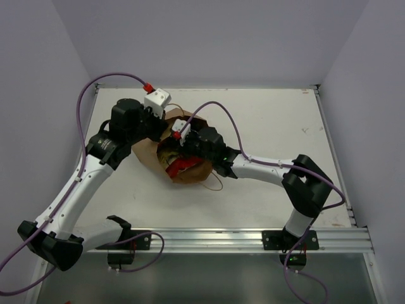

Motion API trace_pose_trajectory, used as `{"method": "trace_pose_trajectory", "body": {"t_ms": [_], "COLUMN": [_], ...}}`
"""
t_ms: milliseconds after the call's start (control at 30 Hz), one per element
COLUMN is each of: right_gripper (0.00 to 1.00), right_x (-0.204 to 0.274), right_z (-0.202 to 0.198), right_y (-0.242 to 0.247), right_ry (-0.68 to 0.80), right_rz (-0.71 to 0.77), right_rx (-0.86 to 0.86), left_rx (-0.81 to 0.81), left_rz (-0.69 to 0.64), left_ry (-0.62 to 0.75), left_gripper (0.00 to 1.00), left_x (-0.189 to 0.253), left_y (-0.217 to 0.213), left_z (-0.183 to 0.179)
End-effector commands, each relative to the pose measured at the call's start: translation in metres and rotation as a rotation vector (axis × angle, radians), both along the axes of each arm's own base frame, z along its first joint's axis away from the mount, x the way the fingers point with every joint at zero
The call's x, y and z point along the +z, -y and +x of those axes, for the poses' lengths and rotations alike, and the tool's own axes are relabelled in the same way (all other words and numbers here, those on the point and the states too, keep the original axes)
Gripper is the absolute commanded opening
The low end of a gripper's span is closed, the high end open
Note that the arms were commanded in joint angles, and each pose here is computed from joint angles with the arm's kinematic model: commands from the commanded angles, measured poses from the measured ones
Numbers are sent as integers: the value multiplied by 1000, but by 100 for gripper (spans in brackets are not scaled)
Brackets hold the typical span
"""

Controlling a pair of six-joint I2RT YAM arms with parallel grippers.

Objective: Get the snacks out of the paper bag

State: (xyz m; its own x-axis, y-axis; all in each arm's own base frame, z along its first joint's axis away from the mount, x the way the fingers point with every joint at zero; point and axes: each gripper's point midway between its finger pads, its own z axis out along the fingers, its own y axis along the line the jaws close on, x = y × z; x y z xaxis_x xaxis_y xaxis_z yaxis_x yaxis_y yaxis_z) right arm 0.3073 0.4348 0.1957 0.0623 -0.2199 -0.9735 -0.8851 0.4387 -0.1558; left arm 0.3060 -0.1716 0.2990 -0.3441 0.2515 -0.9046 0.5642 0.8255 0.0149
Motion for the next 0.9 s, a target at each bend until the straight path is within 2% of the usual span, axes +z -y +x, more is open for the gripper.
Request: {"method": "trace_pose_trajectory", "body": {"t_ms": [0,100,233,333,367,433,467,567,600,700,867], "right_gripper": [2,0,0,0,0,0,0,0,0,0,0], "right_x": [42,52,92,95,111,115,126,127,131,125,103], "right_z": [0,-13,-55,-81,-92,-101,-102,-90,-68,-21,48], "right_y": [2,13,52,80,97,118,139,173,198,236,259], "right_ry": [61,48,26,-35,-19,-38,-27,-25,-13,-85,-180], "right_rz": [62,59,83,58,90,90,124,137,153,213,222], "right_rx": [-9,11,59,66,49,13,-59,-209,-345,-527,-677], "left_rx": [14,42,59,68,77,90,91,84,83,79,81], "left_rz": [-57,-53,-50,-44,-37,-24,-23,-22,-26,-31,-34], "left_ry": [4,6,8,8,5,0,-1,-10,-10,-15,-13], "left_gripper": [0,0,0,0,0,0,0,0,0,0,0], "left_x": [7,5,5,3,0,-4,-5,-8,-8,-8,-8], "left_y": [1,-4,-7,-8,-9,-11,-11,-10,-10,-9,-10], "left_z": [-6,-6,-5,-2,-1,0,1,0,0,-1,-3]}}
